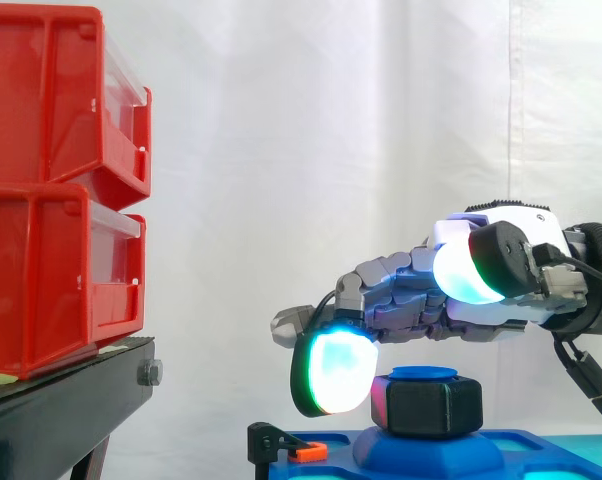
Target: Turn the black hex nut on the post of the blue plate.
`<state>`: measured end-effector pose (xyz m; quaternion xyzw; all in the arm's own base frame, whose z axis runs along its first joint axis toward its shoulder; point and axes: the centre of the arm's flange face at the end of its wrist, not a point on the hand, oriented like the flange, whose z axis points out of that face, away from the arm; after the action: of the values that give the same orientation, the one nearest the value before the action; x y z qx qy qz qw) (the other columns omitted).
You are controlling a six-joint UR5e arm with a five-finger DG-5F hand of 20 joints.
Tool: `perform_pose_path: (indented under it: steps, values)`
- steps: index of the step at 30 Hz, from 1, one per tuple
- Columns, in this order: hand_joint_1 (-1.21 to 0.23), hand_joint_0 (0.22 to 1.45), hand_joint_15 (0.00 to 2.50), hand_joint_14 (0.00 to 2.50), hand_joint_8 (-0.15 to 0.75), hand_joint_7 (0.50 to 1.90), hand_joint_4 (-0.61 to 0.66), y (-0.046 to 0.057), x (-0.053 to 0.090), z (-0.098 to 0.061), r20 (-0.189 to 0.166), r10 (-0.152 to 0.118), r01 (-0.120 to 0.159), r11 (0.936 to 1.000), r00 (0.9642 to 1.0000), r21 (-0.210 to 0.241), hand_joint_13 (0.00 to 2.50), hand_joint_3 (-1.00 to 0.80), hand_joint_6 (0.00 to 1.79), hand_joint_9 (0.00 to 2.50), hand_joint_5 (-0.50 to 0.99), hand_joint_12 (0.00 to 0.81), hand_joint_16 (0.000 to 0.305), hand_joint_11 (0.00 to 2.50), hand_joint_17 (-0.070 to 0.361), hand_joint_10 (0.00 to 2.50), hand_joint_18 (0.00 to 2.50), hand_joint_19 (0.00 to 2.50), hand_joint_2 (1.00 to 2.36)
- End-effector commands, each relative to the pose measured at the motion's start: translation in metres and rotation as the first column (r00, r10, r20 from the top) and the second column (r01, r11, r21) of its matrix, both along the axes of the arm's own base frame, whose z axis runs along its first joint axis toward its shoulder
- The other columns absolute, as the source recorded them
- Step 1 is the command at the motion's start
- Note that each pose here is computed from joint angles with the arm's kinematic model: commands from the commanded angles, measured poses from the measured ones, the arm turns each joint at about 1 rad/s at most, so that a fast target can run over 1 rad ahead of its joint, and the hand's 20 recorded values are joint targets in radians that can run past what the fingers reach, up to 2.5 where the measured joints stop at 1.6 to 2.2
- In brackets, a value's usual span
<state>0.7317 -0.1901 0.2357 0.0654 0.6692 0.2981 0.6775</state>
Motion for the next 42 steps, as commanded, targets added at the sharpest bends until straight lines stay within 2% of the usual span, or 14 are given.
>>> perform_pose_path:
  steps: [1,11,16,29,42]
  values:
    - [-0.23,0.51,0.00,0.00,0.253,1.03,0.31,-0.003,-0.001,0.000,-0.001,0.003,-0.003,1.0000,1.0000,-0.001,0.00,-0.50,0.50,0.19,-0.18,0.353,0.048,0.00,0.109,0.00,0.00,0.15,1.00]
    - [-0.23,0.51,0.00,0.00,0.254,1.04,0.31,-0.008,-0.003,0.000,-0.004,-0.004,0.004,1.0000,1.0000,0.000,0.00,-0.50,0.50,0.20,-0.18,0.352,0.048,0.00,0.109,0.00,0.00,0.15,1.00]
    - [-0.23,0.51,0.00,0.00,0.254,1.04,0.31,-0.012,-0.005,-0.001,-0.006,0.004,-0.004,1.0000,1.0000,-0.002,0.00,-0.50,0.50,0.20,-0.18,0.353,0.048,0.00,0.109,0.00,0.00,0.15,1.00]
    - [-0.23,0.51,0.00,0.00,0.254,1.03,0.30,-0.021,-0.009,-0.002,-0.018,-0.007,0.007,1.0000,0.9998,-0.003,0.00,-0.50,0.50,0.20,-0.18,0.353,0.048,0.00,0.109,0.00,0.00,0.14,1.00]
    - [-0.23,0.51,0.00,0.00,0.254,1.03,0.30,-0.013,-0.008,-0.004,-0.018,0.005,-0.006,0.9998,0.9998,-0.017,0.00,-0.50,0.50,0.20,-0.18,0.353,0.048,0.00,0.109,0.00,0.00,0.15,1.00]
